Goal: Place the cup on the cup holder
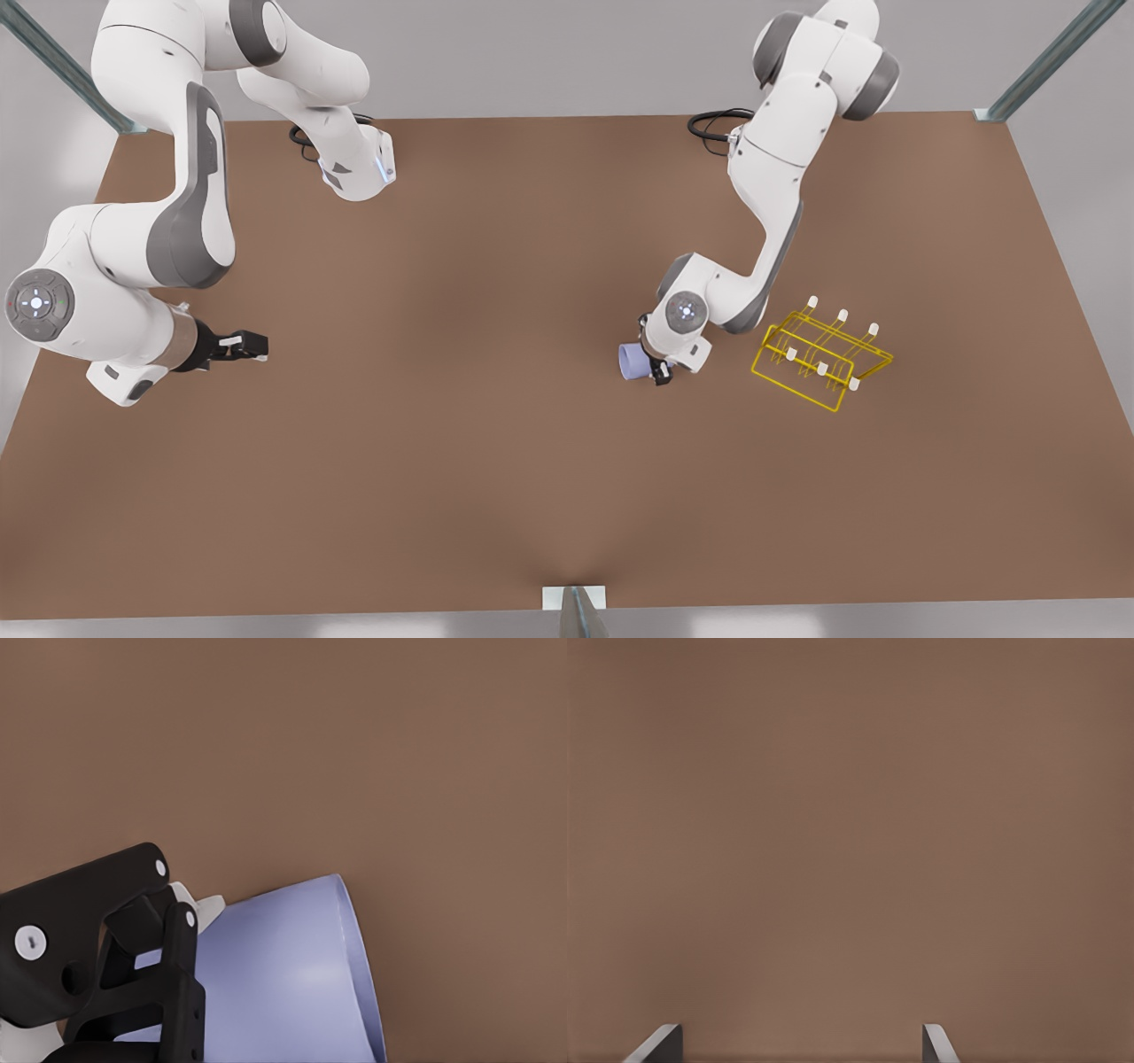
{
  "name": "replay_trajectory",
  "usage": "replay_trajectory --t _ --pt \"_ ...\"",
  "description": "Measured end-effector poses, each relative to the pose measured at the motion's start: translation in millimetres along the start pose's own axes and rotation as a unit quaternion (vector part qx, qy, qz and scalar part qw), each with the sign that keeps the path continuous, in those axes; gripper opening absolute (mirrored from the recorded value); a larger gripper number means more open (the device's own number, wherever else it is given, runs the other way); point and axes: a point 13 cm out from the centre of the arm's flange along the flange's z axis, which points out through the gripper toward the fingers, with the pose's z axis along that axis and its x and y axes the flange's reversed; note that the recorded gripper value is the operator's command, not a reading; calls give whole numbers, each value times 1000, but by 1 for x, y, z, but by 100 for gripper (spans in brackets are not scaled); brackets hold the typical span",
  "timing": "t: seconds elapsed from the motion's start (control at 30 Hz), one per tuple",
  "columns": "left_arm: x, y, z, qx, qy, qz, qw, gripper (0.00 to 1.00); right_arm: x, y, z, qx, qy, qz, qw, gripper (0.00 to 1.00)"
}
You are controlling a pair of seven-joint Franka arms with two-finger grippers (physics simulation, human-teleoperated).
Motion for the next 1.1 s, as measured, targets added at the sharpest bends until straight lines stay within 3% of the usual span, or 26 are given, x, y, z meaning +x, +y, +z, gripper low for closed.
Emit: replay_trajectory --t 0.3,0.33,0.5,0.7,0.77,1.1 --pt "3 0 16 2 4 -2 1000 100 -1 1 0 0 -1 -5 1000 100" --pt "4 -1 16 3 5 -2 1000 93 -1 2 0 0 -1 -6 1000 100" --pt "6 -3 18 3 8 -7 1000 99 -1 3 1 -1 0 -9 1000 100" --pt "7 -5 21 5 6 -4 1000 99 -1 3 2 -1 1 -9 1000 100" --pt "7 -6 21 5 7 -4 1000 79 -2 2 4 -2 2 -9 1000 100" --pt "51 -26 -44 2 30 -6 1000 78 -2 3 4 -7 2 -10 1000 100"
